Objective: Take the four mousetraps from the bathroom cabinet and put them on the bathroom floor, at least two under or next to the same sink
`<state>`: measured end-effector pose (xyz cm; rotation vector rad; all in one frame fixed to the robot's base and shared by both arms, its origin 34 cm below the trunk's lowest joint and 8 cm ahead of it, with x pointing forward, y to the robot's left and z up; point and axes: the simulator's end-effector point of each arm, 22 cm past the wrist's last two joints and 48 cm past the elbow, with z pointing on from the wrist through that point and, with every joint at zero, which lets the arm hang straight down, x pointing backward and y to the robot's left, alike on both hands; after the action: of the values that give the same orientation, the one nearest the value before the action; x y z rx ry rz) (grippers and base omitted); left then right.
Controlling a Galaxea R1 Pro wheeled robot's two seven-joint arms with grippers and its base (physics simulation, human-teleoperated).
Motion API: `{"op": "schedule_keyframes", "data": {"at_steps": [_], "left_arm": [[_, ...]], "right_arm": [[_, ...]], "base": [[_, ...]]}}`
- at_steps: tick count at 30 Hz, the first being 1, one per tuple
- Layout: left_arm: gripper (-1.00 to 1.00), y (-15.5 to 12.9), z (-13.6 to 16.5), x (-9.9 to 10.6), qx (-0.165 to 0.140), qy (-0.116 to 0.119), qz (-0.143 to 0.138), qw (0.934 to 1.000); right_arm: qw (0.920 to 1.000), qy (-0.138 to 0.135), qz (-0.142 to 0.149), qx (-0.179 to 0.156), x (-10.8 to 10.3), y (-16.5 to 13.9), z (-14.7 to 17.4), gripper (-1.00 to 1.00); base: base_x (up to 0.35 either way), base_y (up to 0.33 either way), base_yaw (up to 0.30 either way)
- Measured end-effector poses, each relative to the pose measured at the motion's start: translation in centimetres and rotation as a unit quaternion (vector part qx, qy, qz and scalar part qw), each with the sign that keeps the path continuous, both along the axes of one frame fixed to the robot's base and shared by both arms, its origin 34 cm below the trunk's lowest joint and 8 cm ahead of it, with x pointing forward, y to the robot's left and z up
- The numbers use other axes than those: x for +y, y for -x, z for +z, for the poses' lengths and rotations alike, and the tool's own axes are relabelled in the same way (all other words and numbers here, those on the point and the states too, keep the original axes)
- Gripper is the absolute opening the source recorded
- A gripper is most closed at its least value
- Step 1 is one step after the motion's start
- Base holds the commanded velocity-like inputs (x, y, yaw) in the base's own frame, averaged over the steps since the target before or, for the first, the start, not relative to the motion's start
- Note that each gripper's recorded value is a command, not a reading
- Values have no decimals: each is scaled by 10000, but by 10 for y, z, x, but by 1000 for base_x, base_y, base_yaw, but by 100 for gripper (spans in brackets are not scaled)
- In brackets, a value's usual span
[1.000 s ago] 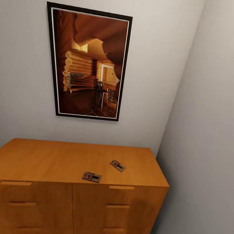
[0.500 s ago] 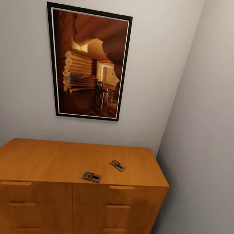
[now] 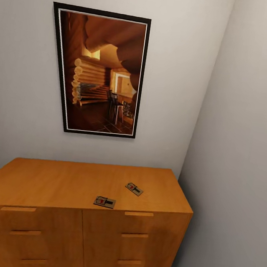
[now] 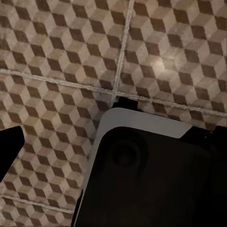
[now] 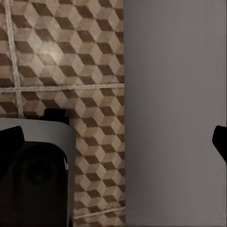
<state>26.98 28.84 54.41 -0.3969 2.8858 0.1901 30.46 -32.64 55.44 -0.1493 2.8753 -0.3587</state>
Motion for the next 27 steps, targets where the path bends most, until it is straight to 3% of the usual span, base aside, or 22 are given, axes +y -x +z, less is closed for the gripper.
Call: {"op": "schedule_keyframes", "data": {"at_steps": [4, 12, 19, 23, 27], "left_arm": [[100, 16, -1, 17, 111, -137, -198, 9996], [100, 55, -4, 47, 485, -349, -578, 9965], [100, 86, -6, 48, 700, -348, -676, 9946], [100, 101, -7, 45, 804, -312, -734, 9936], [100, 94, -7, 39, 794, -252, -762, 9936]], "right_arm": [[9998, 143, 88, 113, -16, 11, 0, 100], [9990, 158, 139, 385, -14, 38, -5, 100], [9974, 195, 94, 684, -19, 66, -9, 100], [9969, 171, 141, 755, -17, 66, -9, 100], [9972, 118, 170, 713, -13, 54, -8, 100]], "base": [[0, 0, 0], [0, 0, 0], [0, 0, 0], [0, 0, 0], [0, 0, 0]]}}
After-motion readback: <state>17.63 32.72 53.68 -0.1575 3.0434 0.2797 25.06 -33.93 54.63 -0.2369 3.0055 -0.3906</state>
